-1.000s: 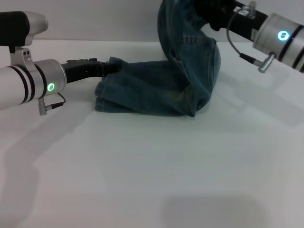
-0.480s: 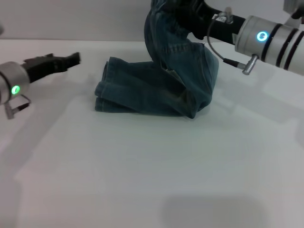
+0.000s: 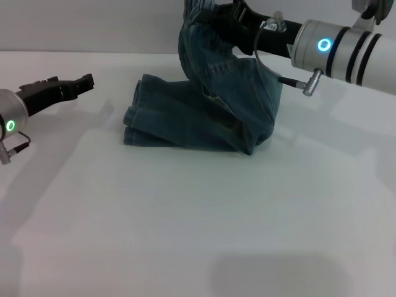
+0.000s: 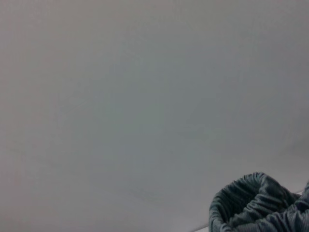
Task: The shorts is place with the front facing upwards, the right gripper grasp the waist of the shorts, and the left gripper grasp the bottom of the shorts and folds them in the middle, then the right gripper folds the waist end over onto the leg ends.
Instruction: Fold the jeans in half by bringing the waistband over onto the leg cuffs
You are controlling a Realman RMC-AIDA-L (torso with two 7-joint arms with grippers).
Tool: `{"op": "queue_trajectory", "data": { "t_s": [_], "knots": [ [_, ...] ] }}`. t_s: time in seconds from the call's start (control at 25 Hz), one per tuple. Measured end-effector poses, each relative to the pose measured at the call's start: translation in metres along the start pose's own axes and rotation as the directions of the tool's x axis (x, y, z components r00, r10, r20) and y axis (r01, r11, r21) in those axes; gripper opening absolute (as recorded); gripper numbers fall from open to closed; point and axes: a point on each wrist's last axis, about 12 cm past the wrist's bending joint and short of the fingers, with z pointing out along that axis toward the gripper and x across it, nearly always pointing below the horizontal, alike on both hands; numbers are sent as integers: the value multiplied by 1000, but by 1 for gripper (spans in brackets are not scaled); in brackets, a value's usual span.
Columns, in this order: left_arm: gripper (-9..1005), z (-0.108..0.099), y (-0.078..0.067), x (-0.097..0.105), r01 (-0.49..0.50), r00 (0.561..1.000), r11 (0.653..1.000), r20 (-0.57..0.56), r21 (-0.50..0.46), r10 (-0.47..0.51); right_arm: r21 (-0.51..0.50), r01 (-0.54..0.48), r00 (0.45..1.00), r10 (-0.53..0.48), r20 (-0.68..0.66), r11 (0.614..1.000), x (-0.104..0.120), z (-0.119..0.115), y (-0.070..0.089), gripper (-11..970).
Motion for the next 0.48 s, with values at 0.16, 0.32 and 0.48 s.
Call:
{"op": "queue_trajectory", "data": {
  "t_s": [0.16,0.32,0.48],
  "knots": [
    [815,1,-1,2,1,1000,1000,-4,0,-1,17,17,1000,-17,-16,1000,1,6,3,130],
    [815,2,-2,1,5,1000,1000,-2,5,-5,30,25,999,-24,-31,999,1,11,7,147],
    [815,2,-3,0,12,1000,1000,4,8,-12,36,33,999,-31,-36,999,0,14,9,164]
  ]
}}
